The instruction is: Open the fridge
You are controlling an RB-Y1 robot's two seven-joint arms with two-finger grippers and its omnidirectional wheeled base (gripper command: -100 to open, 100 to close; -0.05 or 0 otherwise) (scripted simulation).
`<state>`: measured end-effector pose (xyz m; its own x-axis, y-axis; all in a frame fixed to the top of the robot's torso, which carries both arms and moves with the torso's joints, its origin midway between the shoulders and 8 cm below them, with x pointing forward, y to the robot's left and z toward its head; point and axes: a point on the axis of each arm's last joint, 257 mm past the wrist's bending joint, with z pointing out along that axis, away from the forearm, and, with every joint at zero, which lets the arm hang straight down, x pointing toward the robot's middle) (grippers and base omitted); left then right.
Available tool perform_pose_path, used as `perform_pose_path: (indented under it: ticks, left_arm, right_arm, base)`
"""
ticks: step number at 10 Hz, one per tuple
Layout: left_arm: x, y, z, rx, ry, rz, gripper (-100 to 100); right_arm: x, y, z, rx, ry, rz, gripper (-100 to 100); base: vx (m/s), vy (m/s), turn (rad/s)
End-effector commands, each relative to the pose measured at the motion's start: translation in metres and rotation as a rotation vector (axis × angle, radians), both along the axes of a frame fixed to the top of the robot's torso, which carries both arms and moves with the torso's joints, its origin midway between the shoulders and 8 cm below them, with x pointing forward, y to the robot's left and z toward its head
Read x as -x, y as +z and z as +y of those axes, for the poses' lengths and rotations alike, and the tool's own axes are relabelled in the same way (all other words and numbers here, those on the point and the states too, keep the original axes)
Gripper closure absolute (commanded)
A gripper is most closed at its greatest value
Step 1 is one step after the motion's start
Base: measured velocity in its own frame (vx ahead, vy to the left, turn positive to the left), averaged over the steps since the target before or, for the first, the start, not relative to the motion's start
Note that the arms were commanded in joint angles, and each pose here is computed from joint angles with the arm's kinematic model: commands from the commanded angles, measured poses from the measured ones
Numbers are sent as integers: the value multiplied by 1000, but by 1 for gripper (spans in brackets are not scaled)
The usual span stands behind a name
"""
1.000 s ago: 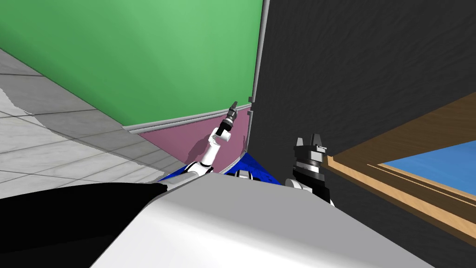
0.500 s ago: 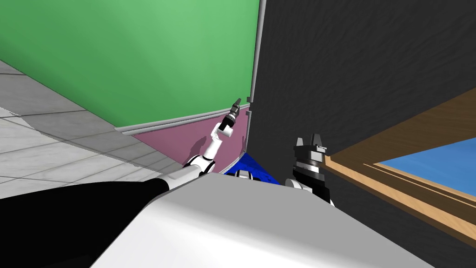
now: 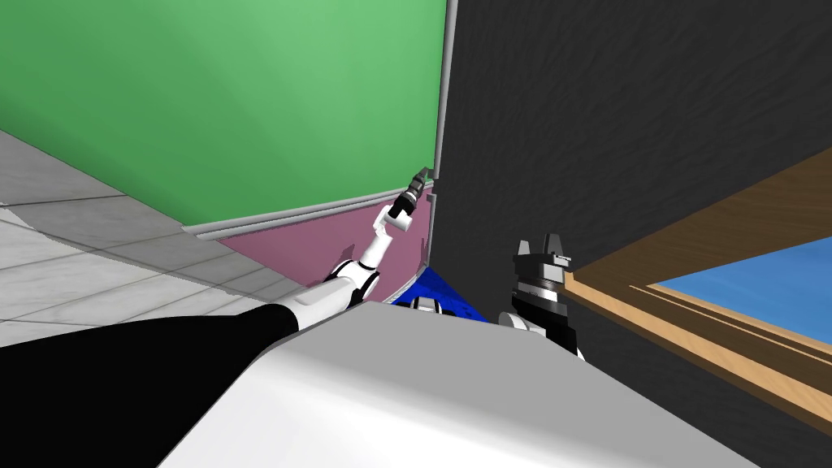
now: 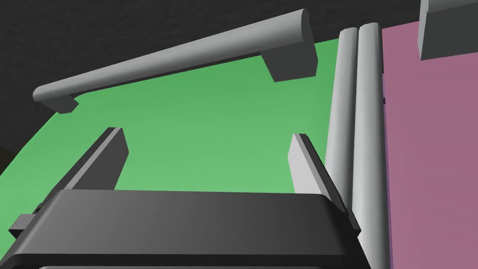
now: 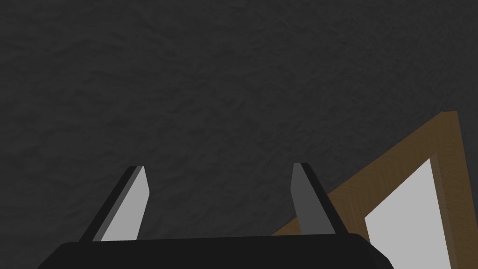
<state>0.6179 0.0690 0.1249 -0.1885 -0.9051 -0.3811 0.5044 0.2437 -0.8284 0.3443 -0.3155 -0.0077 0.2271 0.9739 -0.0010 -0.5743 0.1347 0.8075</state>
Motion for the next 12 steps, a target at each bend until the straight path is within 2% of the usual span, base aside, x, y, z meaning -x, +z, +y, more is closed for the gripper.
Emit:
perform_pose_path:
  ticks: [1, 2, 3, 4, 5, 6, 7, 8, 9, 10, 11, 12]
  left_arm:
    - [-13, 8, -9, -45, 18, 10, -100]
    - [-23, 6, -12, -83, 41, 31, -100]
    - [-24, 12, -14, -85, 39, 24, -100]
    - [-32, 12, -16, -122, 62, 39, -100]
    - [-34, 16, -18, -124, 63, 37, -100]
    - [-42, 17, -19, -162, 87, 49, -100]
    - [-43, 19, -20, -164, 88, 49, -100]
    - [-51, 22, -21, -201, 114, 60, -100]
    - [-53, 23, -21, -203, 116, 61, -100]
    - [-60, 26, -21, -239, 142, 70, -100]
    - [-61, 26, -21, -241, 144, 72, -100]
    - [-68, 32, -20, -277, 171, 79, -100]
  right_arm:
    - [0, 0, 0, 0, 0, 0, 0]
    - [0, 0, 0, 0, 0, 0, 0]
    - [0, 0, 0, 0, 0, 0, 0]
    - [0, 0, 0, 0, 0, 0, 0]
    - [0, 0, 0, 0, 0, 0, 0]
    - [0, 0, 0, 0, 0, 0, 0]
    - [0, 0, 0, 0, 0, 0, 0]
    - [0, 0, 0, 0, 0, 0, 0]
    - [0, 0, 0, 0, 0, 0, 0]
    - [0, 0, 0, 0, 0, 0, 0]
    - [0, 0, 0, 0, 0, 0, 0]
    - [0, 0, 0, 0, 0, 0, 0]
  base:
    - [12, -16, -20]
    - [19, -18, -32]
    - [14, -14, -16]
    - [12, -20, -23]
    - [10, -16, -18]
    - [12, -15, -29]
    - [10, -12, -16]
    - [13, -13, -25]
    - [11, -11, -17]
    - [12, -13, -28]
    - [9, -11, -12]
    - [8, -12, -21]
